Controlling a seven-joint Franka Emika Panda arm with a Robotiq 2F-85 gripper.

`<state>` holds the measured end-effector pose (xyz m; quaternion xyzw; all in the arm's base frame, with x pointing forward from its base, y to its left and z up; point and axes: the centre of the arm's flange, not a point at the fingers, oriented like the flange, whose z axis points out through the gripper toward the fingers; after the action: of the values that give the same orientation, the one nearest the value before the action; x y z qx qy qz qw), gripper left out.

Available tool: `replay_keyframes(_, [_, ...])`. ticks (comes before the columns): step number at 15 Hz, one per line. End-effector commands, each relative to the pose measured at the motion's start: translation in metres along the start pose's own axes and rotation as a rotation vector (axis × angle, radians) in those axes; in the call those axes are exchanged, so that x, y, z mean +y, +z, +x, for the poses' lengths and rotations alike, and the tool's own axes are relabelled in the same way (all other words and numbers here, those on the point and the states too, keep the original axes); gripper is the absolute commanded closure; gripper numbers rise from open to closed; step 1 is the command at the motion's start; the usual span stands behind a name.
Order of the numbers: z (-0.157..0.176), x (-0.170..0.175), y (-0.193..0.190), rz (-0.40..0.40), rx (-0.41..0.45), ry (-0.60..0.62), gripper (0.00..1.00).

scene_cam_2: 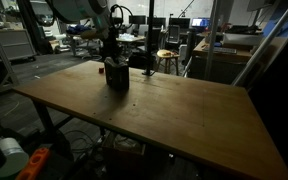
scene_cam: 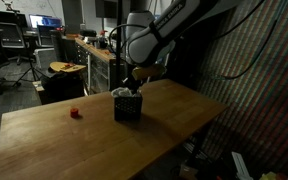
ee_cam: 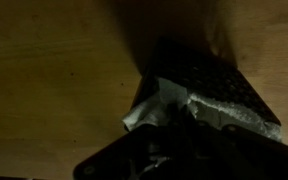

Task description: Pick up the cloth and put it in the box

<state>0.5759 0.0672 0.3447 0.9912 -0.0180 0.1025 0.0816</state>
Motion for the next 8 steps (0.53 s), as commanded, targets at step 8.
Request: replay_keyframes(8, [-0.027,-0.008,0.010,-0.009,-0.053,-0.019,0.95])
